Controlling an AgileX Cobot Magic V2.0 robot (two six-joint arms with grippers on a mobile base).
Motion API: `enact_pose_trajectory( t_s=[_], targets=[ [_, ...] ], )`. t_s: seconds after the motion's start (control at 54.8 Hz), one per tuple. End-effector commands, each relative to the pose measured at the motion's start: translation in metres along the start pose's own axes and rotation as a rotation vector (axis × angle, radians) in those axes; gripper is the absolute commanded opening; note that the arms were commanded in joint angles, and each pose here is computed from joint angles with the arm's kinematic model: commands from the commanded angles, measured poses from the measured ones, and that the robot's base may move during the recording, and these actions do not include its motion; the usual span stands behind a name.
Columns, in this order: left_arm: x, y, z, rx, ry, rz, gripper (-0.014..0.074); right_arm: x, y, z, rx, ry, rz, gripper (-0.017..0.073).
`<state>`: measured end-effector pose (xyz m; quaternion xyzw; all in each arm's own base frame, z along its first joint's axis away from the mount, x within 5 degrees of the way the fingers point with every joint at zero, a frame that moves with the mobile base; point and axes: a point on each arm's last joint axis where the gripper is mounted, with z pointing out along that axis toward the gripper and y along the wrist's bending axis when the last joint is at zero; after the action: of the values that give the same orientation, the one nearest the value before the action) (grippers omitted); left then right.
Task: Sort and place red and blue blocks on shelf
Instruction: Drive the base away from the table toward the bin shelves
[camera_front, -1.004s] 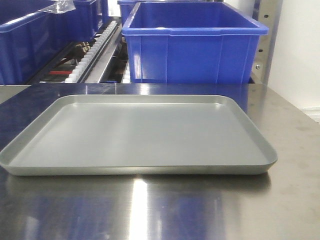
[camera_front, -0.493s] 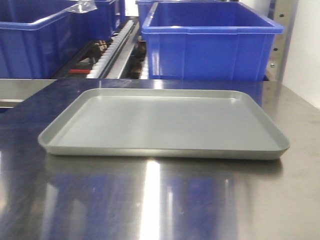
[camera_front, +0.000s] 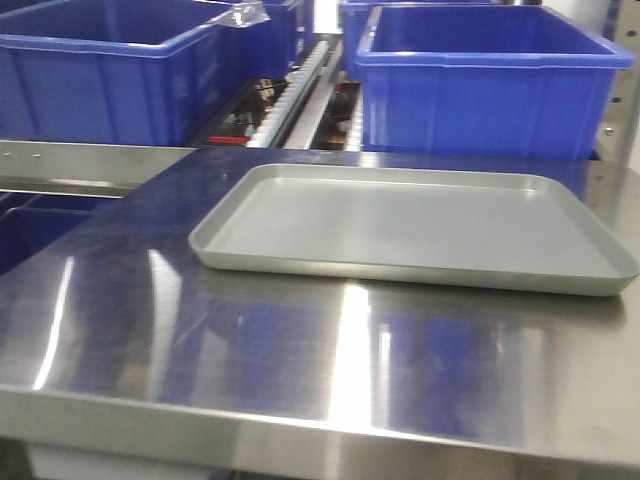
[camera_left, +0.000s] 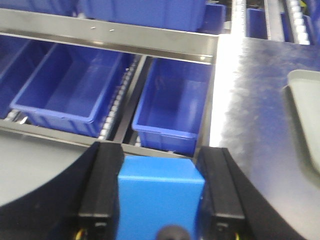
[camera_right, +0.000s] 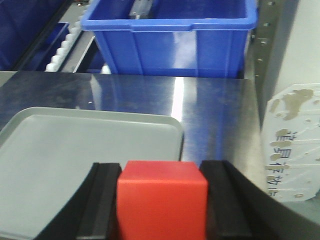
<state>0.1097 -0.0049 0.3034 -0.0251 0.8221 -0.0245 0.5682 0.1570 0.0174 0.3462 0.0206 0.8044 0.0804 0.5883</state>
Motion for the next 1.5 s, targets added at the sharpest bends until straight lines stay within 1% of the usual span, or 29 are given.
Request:
enact_pose_trajectory(
  t_s=[0.0,1.478],
  targets=[
    [-0.0152,-0.0041,-0.0039,0.039,-0.101,0.011,0.008,-0.0176,0.0016,-0.0057,-0.01,-0.124,-0.011,0.0058],
    [-0.0152,-0.0041,-0.0039,0.039,-0.101,0.011,0.008,-0.0176,0.0016,-0.0057,-0.01,-0.124,-0.011,0.0058]
  ],
)
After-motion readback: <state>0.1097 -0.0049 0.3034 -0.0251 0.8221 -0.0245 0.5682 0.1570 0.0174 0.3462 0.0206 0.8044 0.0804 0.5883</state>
